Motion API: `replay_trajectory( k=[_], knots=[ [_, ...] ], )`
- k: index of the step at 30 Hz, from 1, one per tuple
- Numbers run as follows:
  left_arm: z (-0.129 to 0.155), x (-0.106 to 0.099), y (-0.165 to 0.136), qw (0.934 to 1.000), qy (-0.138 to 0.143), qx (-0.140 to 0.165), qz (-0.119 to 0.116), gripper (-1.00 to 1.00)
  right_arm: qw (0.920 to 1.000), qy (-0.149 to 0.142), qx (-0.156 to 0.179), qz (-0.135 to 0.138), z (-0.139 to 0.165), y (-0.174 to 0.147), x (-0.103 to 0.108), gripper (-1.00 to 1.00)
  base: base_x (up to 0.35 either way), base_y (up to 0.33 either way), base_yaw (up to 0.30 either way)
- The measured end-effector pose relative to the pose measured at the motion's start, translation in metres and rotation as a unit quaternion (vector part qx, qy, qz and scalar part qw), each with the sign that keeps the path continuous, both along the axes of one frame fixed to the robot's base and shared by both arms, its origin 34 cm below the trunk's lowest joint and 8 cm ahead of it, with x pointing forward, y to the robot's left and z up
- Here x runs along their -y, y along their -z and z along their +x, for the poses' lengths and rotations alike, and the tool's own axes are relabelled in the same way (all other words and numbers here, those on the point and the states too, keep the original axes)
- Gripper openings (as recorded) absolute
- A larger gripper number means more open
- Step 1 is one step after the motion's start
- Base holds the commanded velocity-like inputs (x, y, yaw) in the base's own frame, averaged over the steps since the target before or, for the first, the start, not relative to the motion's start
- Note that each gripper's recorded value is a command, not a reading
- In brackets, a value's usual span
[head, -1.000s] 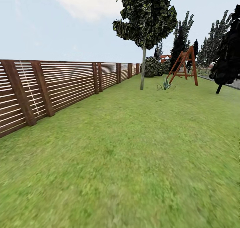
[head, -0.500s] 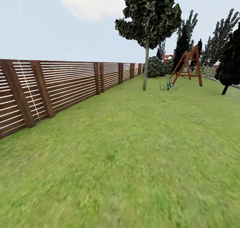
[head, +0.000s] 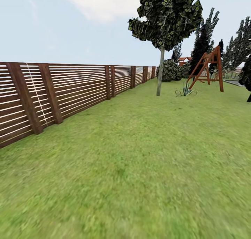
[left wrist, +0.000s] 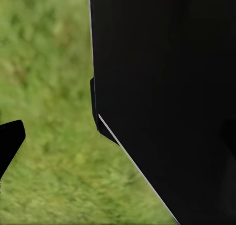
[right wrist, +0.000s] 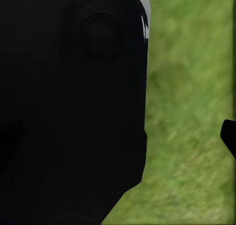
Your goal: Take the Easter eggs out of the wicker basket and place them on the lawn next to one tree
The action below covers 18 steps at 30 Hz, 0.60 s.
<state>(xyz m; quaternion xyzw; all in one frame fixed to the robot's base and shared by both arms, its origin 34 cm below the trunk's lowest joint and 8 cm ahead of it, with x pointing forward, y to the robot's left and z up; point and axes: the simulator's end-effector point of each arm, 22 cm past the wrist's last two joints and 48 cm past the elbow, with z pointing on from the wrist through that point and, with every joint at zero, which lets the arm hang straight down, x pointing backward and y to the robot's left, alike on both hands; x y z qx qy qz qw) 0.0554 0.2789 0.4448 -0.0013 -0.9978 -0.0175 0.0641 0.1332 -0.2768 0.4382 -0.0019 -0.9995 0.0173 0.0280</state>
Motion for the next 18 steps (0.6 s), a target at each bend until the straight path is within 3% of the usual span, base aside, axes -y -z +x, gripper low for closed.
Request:
replay_trajectory(
  k=[18],
  knots=[
    [0.0, -0.0002, 0.0, 1.0, 0.0, 0.0, 0.0, 1.0, 1.0, -0.001, 0.0, 0.0, 0.0001, 0.0, 0.0005, 1.0, 0.333, 0.0, -0.033]
  ],
)
